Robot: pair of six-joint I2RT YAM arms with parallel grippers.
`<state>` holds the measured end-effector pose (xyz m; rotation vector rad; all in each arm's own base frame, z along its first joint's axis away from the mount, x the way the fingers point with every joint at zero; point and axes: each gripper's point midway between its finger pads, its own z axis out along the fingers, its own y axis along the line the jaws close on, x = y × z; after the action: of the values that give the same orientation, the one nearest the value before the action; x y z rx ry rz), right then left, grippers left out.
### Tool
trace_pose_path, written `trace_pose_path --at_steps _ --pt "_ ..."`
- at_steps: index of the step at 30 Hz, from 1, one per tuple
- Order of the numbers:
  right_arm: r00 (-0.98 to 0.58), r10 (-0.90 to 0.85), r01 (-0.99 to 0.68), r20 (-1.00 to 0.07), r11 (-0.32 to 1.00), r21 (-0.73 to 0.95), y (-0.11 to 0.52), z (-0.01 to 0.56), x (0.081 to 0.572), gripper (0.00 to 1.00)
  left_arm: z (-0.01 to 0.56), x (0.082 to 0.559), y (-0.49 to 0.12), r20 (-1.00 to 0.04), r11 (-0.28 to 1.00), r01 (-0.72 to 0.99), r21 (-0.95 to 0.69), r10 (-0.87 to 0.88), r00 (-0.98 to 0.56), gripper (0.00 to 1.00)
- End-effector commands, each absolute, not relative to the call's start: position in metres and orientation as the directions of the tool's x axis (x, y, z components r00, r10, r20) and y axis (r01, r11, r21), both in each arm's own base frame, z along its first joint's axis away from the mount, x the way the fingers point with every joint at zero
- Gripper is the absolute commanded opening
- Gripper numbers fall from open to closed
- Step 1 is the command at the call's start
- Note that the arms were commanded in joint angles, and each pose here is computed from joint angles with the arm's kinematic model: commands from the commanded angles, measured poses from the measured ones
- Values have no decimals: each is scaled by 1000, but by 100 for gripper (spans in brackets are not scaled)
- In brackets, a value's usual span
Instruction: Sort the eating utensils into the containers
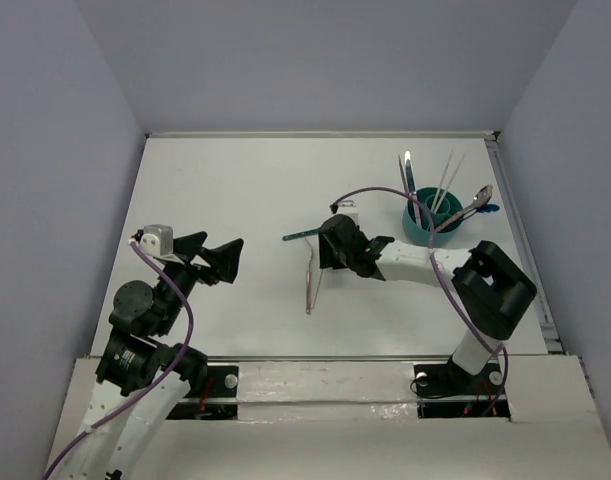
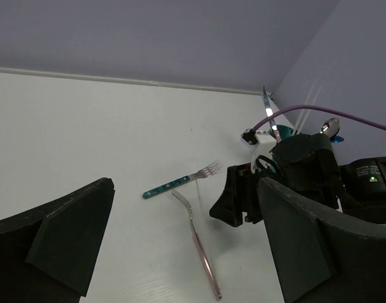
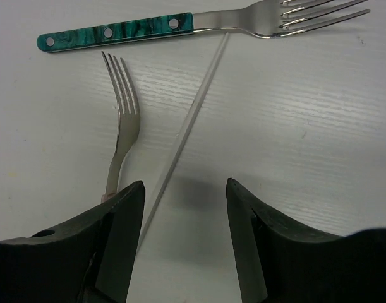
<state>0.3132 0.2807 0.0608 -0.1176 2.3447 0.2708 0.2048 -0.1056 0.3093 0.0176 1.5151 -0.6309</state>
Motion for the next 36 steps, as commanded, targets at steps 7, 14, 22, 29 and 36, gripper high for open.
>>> trace_pose_path --at_steps 7,14,22,29,36 --pt "-754 -34 -149 -656 981 121 299 28 321 48 326 205 -106 -923 834 416 -361 -383 -33 99" --pt "-768 -91 -131 -634 991 16 287 12 320 20 326 205 -106 -923 834 416 -361 -383 -33 99" --pt "-784 -98 -98 -612 995 -35 257 11 301 4 327 204 -107 -922 831 422 -362 -385 -33 99" --pt "-721 -67 -108 -689 994 17 250 50 300 0 327 203 -108 -922 829 426 -363 -387 -32 99" --pt "-404 137 3 -904 989 148 193 182 365 0 325 204 -109 -923 828 429 -361 -382 -40 99"
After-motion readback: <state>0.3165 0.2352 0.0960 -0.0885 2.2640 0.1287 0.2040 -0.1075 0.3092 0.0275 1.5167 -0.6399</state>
